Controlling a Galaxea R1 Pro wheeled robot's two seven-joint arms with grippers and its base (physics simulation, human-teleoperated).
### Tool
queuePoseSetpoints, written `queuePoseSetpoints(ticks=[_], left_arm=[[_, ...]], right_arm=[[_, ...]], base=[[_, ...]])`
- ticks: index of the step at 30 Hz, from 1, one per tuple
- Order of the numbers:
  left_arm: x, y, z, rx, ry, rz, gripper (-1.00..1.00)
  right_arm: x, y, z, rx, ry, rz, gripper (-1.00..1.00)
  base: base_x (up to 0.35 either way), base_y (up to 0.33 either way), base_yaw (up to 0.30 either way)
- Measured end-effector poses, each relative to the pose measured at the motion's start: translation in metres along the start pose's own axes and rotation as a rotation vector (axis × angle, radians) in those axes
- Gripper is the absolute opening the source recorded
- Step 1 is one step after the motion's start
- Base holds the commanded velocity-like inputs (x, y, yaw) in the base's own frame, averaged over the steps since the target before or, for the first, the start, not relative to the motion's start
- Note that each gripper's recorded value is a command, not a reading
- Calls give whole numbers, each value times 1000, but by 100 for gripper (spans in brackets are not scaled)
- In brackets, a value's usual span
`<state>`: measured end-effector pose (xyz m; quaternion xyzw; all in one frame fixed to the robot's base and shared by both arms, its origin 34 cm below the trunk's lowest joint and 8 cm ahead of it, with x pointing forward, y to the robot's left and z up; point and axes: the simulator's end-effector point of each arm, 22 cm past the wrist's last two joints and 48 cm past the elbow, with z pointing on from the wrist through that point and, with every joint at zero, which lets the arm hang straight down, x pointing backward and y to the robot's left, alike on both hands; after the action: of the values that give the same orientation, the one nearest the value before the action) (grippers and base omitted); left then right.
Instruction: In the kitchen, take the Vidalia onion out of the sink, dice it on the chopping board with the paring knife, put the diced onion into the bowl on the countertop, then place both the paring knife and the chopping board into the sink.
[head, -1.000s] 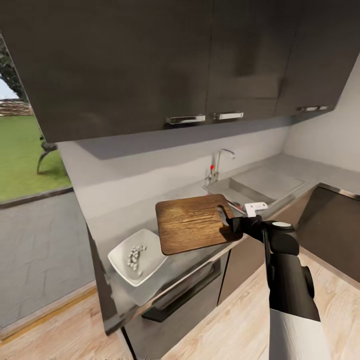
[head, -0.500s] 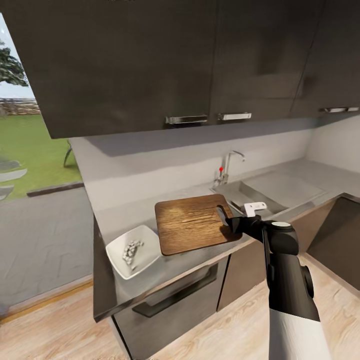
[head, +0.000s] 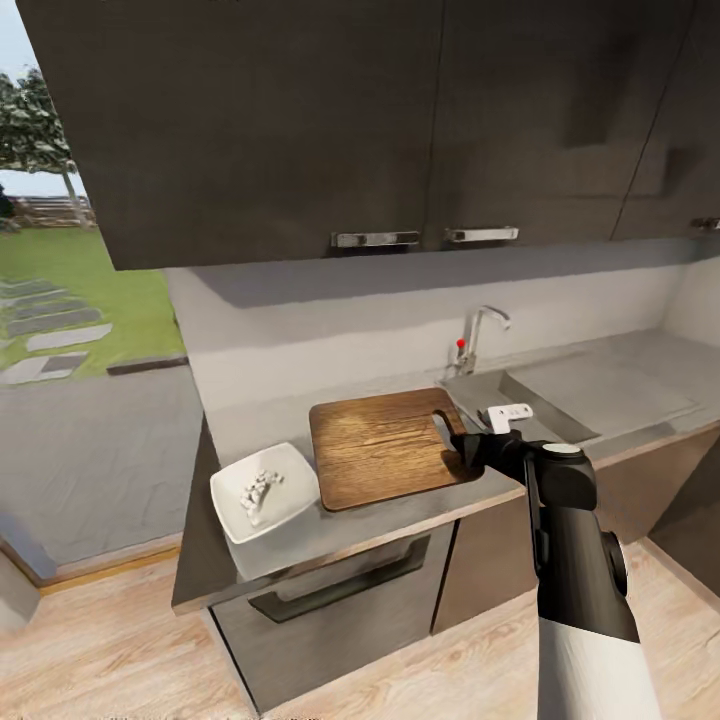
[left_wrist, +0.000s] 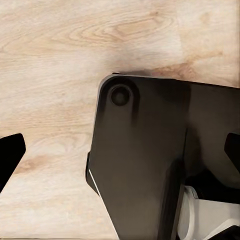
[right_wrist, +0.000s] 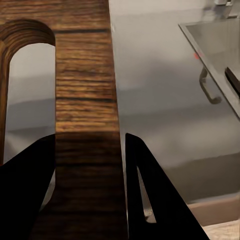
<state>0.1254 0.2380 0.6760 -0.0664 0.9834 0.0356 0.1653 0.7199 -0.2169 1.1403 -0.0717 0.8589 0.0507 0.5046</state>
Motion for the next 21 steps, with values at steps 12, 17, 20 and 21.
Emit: queuePoseSetpoints(ticks=[12, 17, 20, 21], left_arm=[[0, 0, 0, 0, 0, 0, 100], [0, 0, 0, 0, 0, 0, 100], [0, 0, 0, 0, 0, 0, 100], [0, 0, 0, 0, 0, 0, 100]], right_arm=[[0, 0, 0, 1, 1, -1, -100], [1, 0, 0, -1, 2, 0, -100], [2, -1, 1, 4, 6, -1, -100], [3, -2, 2, 8, 9, -1, -100]], base=[[0, -320, 259], [0, -320, 175], [0, -320, 23], [0, -320, 7]])
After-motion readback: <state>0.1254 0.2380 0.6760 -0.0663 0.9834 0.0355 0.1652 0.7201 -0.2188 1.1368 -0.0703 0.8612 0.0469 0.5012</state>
